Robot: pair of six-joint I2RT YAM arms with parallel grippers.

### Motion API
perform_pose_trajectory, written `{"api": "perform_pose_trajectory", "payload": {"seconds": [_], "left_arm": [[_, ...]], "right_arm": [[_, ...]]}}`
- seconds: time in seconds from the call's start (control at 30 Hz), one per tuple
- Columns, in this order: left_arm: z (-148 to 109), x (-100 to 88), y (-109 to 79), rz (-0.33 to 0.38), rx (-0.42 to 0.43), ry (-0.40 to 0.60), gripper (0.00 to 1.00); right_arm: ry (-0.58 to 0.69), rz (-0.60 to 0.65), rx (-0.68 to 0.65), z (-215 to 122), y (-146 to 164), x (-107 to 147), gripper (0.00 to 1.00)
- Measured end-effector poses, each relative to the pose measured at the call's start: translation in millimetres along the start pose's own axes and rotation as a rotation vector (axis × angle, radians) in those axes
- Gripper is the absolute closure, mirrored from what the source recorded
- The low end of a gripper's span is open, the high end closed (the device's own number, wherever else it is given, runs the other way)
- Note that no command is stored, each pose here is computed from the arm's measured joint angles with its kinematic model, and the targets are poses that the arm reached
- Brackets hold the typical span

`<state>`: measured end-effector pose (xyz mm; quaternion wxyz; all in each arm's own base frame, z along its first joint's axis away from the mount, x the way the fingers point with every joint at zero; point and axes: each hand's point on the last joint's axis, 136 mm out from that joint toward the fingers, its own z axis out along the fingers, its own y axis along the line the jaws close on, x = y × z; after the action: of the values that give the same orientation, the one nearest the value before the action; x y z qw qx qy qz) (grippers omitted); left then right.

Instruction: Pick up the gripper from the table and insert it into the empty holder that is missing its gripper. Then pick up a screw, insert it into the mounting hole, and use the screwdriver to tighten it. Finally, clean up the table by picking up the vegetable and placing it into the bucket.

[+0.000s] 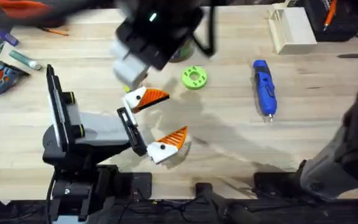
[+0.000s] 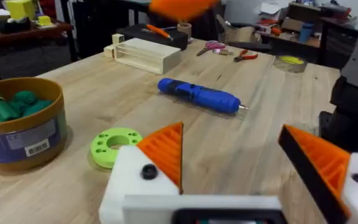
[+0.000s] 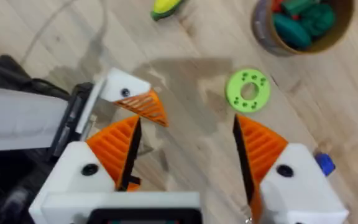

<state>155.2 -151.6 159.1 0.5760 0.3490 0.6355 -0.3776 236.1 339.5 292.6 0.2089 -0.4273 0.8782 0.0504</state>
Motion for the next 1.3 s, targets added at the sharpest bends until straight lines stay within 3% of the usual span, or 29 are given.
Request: {"api": "perform_pose_trajectory", "payload": {"seconds": [0.23,0.47,0.63,0.8,1.07,1.3], "left_arm": [[0.0,0.0,0.0,0.000,0.000,0.000,0.015],[0.0,0.0,0.0,0.000,0.000,0.000,0.015],[0.0,0.0,0.0,0.000,0.000,0.000,0.013],[0.0,0.0,0.0,0.001,0.000,0.000,0.014],[0.0,0.0,0.0,0.001,0.000,0.000,0.014],[0.0,0.0,0.0,0.002,0.000,0.000,0.015]], "right_arm": [[0.048,0.144,0.050,-9.6,-39.4,17.7,0.152],[0.073,0.222,0.084,-5.6,-57.8,25.7,0.152],[0.101,0.277,0.128,1.1,-70.2,51.5,0.150],[0.097,0.430,0.172,4.2,-98.9,97.5,0.031],[0.212,0.803,0.312,12.9,-164.3,209.3,0.021],[0.277,1.006,0.379,32.2,-201.1,259.9,0.011]]}}
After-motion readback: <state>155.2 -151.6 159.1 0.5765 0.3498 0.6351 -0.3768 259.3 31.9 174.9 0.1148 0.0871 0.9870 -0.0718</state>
